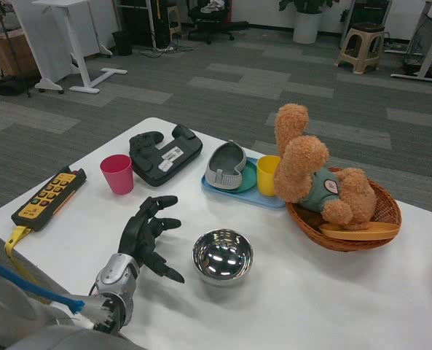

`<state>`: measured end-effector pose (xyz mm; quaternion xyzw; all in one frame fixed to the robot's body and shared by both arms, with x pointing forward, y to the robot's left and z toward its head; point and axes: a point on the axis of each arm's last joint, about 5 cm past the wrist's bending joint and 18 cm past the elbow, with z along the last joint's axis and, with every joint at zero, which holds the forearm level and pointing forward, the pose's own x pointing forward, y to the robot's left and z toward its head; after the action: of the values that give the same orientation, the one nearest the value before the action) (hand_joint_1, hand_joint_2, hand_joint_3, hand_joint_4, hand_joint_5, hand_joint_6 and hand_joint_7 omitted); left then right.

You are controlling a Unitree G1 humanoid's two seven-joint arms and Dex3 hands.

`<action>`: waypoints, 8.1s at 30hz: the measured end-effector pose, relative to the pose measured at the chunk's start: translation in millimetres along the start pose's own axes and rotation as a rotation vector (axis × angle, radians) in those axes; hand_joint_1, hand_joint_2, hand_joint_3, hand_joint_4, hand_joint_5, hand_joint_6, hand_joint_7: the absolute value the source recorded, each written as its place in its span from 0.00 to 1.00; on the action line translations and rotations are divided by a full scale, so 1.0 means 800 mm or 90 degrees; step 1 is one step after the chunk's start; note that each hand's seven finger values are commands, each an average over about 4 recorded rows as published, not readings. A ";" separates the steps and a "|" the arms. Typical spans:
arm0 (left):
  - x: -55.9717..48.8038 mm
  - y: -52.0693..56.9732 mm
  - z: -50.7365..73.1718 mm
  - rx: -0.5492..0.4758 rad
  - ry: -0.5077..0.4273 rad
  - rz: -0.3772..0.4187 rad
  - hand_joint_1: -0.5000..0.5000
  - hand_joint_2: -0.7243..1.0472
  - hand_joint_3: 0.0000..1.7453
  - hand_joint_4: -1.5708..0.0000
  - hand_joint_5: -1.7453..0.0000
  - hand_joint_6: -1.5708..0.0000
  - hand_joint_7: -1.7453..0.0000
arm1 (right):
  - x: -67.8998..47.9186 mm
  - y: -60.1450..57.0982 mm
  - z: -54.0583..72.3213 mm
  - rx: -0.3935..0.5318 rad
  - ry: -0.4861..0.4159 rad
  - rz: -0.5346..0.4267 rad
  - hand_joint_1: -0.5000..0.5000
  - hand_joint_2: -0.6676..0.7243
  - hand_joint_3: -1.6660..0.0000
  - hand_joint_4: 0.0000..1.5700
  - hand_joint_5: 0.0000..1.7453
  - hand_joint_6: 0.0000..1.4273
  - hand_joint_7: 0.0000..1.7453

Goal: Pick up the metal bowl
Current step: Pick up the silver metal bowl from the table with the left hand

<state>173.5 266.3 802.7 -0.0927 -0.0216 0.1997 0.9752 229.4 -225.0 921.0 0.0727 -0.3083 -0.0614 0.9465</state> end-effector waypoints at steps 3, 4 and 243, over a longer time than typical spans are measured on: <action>0.001 -0.001 0.003 0.016 -0.017 -0.012 0.00 1.00 0.10 1.00 0.81 1.00 0.87 | 0.000 0.000 0.000 -0.001 0.000 0.000 0.67 1.00 1.00 0.05 0.11 0.00 0.18; 0.003 -0.002 0.006 0.025 -0.026 -0.022 0.00 1.00 0.10 1.00 0.82 1.00 0.88 | 0.000 0.000 0.000 -0.001 0.000 0.000 0.67 1.00 1.00 0.05 0.11 0.00 0.18; 0.041 -0.148 0.109 1.087 0.096 -0.575 0.00 0.50 0.05 1.00 0.53 1.00 0.60 | -0.016 -0.003 -0.007 0.013 0.028 -0.013 0.67 1.00 1.00 0.07 0.17 0.00 0.19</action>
<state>242.4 187.1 911.3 0.6513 0.1597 -0.2515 0.6979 222.1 -224.7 909.2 0.0866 -0.2871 -0.0664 0.9517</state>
